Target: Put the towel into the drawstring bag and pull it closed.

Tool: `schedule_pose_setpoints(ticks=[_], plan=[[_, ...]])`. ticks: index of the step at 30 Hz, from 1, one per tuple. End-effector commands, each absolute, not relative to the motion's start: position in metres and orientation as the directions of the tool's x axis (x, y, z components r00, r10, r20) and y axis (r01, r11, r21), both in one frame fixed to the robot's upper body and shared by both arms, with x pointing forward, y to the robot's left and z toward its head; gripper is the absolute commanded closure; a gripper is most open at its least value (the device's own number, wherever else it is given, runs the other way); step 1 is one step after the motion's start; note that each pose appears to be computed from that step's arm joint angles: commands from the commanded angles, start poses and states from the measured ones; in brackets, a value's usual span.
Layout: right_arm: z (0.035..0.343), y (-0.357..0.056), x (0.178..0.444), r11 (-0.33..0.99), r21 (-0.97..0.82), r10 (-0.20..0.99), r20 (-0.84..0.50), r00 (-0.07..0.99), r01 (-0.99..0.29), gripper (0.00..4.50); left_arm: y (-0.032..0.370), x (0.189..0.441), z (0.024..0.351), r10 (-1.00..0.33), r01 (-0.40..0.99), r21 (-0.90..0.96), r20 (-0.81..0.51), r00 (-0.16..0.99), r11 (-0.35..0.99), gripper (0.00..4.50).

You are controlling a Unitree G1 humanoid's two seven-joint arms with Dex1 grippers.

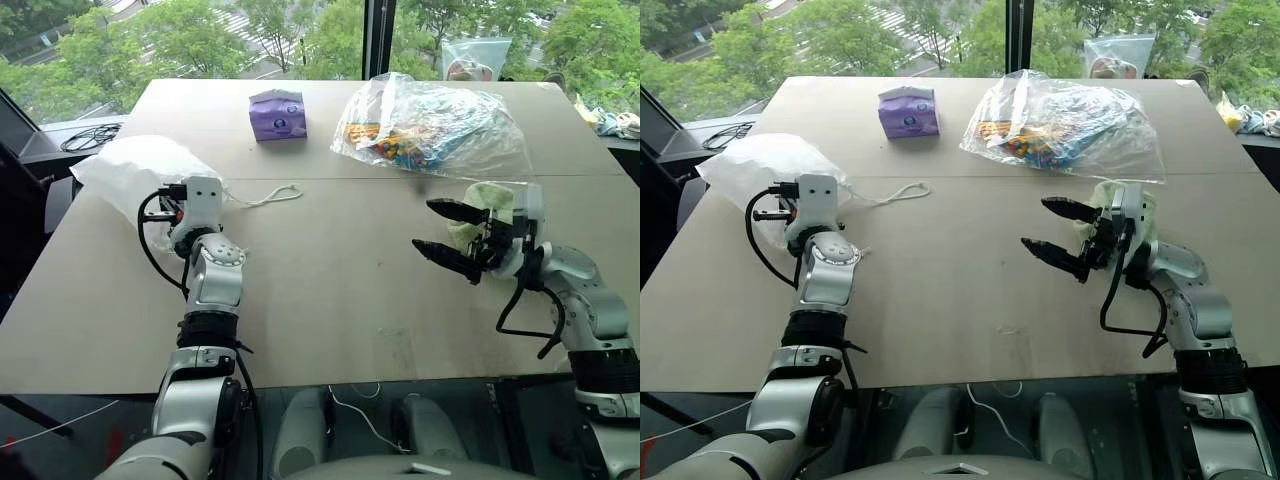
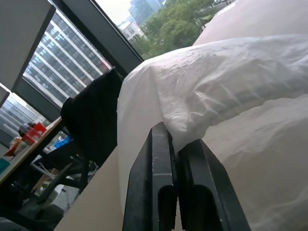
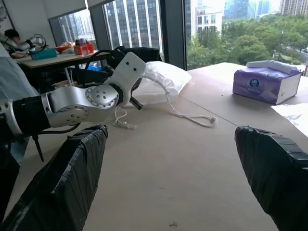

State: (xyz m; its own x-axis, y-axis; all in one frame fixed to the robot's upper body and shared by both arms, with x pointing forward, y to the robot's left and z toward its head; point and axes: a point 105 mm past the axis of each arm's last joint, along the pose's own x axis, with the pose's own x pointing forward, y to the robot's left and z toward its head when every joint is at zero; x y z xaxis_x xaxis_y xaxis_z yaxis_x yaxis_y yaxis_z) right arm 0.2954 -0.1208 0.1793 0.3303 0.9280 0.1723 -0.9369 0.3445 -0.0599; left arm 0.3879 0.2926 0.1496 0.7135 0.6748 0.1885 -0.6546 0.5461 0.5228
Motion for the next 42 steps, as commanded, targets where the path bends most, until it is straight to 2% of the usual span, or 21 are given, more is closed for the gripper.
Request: schedule_pose_setpoints(ticks=[1,4,7,12,14,16,20,24,28,33,37,39,42], plan=[[0.196,-0.123,0.290,0.345,-0.106,0.926,0.198,0.320,-0.933,0.00,0.279,0.396,0.173,0.642,-0.649,0.471,0.204,0.739,0.597,4.40],[0.197,-0.126,0.293,0.366,-0.115,0.922,0.182,0.342,-0.924,0.00,0.269,0.401,0.170,0.622,-0.608,0.451,0.139,0.771,0.653,4.40],[0.195,-0.137,0.300,0.430,-0.159,0.900,0.157,0.407,-0.889,0.00,0.253,0.407,0.169,0.589,-0.555,0.399,0.046,0.807,0.730,4.40],[0.192,-0.175,0.330,0.645,-0.356,0.749,0.121,0.651,-0.676,0.00,0.233,0.411,0.183,0.545,-0.513,0.380,0.027,0.838,0.770,4.40],[0.194,-0.199,0.346,0.760,-0.394,0.607,0.144,0.782,-0.517,0.00,0.228,0.412,0.191,0.534,-0.509,0.378,0.042,0.844,0.774,4.40],[0.190,-0.214,0.354,0.787,-0.430,0.531,0.109,0.840,-0.442,0.00,0.226,0.412,0.195,0.532,-0.503,0.394,0.040,0.846,0.769,4.40],[0.171,-0.224,0.359,0.790,-0.469,0.463,0.034,0.886,-0.395,0.00,0.221,0.412,0.201,0.522,-0.486,0.413,0.027,0.852,0.771,4.40],[0.150,-0.211,0.350,0.730,-0.469,0.532,-0.066,0.844,-0.497,0.00,0.221,0.412,0.206,0.519,-0.482,0.418,0.027,0.854,0.770,4.40],[0.130,-0.209,0.343,0.665,-0.499,0.549,-0.177,0.817,-0.555,0.00,0.222,0.410,0.205,0.518,-0.480,0.420,0.025,0.855,0.770,4.40],[0.129,-0.237,0.367,0.647,-0.672,0.347,-0.161,0.924,-0.360,0.00,0.222,0.408,0.204,0.517,-0.477,0.424,0.025,0.856,0.770,4.40],[0.134,-0.259,0.386,0.679,-0.702,0.190,-0.117,0.975,-0.217,0.00,0.222,0.408,0.204,0.512,-0.473,0.426,0.028,0.859,0.771,4.40],[0.132,-0.263,0.392,0.706,-0.679,0.153,-0.128,0.980,-0.199,0.00,0.222,0.408,0.204,0.510,-0.472,0.427,0.029,0.860,0.771,4.40],[0.118,-0.262,0.398,0.802,-0.552,0.137,-0.203,0.970,-0.229,0.00,0.221,0.408,0.205,0.507,-0.470,0.428,0.032,0.861,0.772,4.40]])
